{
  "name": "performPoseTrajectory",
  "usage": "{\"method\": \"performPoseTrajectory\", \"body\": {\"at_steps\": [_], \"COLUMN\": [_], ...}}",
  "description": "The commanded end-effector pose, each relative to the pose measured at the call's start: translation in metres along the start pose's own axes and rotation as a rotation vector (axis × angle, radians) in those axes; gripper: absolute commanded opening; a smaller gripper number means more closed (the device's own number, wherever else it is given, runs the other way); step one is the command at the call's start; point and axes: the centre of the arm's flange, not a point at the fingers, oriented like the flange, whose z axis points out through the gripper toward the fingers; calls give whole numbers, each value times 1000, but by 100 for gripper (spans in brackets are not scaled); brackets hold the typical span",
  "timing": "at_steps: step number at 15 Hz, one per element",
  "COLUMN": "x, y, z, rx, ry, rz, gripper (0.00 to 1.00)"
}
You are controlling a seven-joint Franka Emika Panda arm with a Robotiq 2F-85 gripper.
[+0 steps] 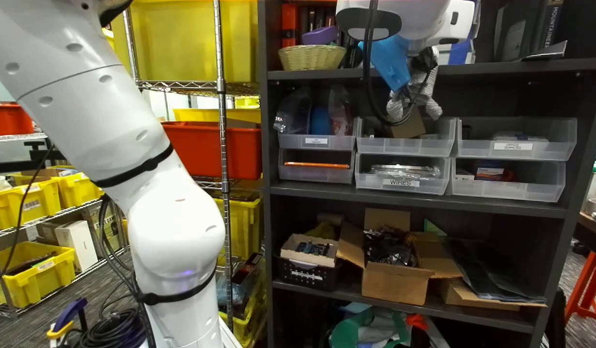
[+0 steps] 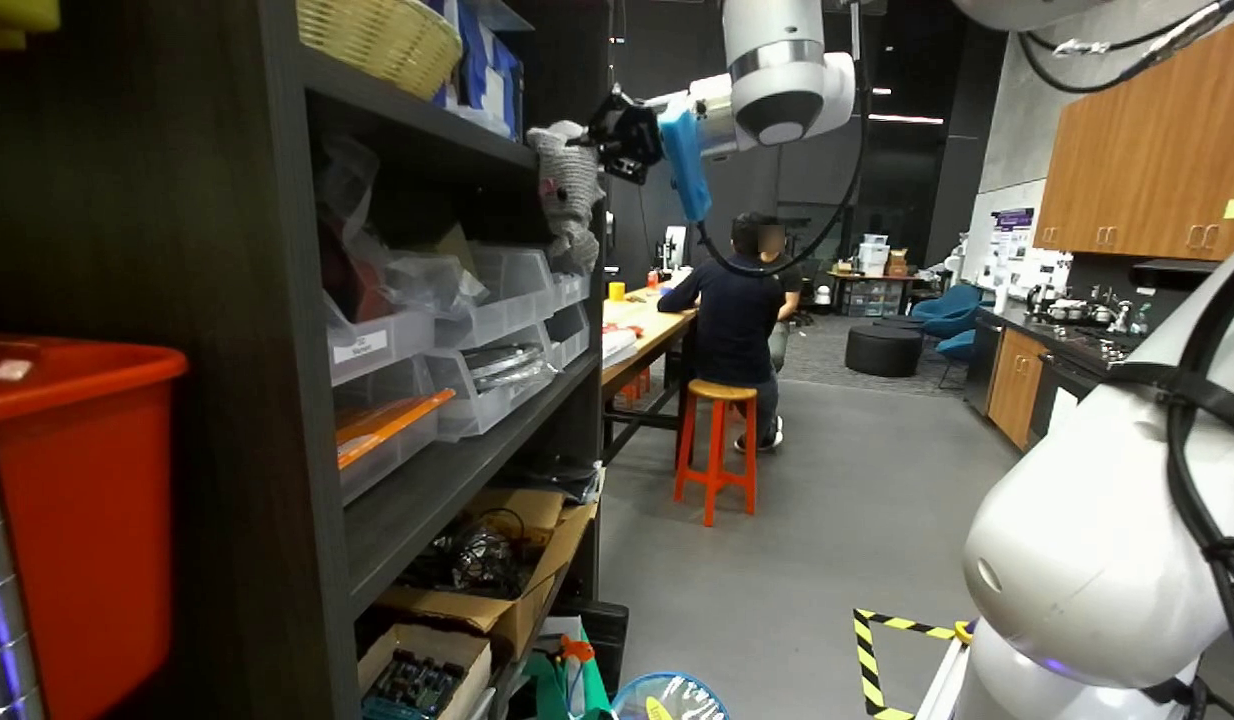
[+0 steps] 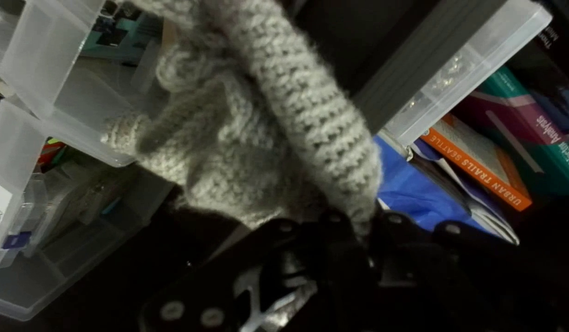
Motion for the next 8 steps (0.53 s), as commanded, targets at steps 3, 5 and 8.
{"method": "performPoseTrajectory", "body": {"at_steps": [3, 5, 8], "x": [-18, -22, -26], "y": [-12, -19, -35], "z": [-22, -25, -26], "rx": [-48, -69, -68], "ry": [-83, -94, -106], "rz": [-137, -185, -231], "gripper": [3, 3, 3]}}
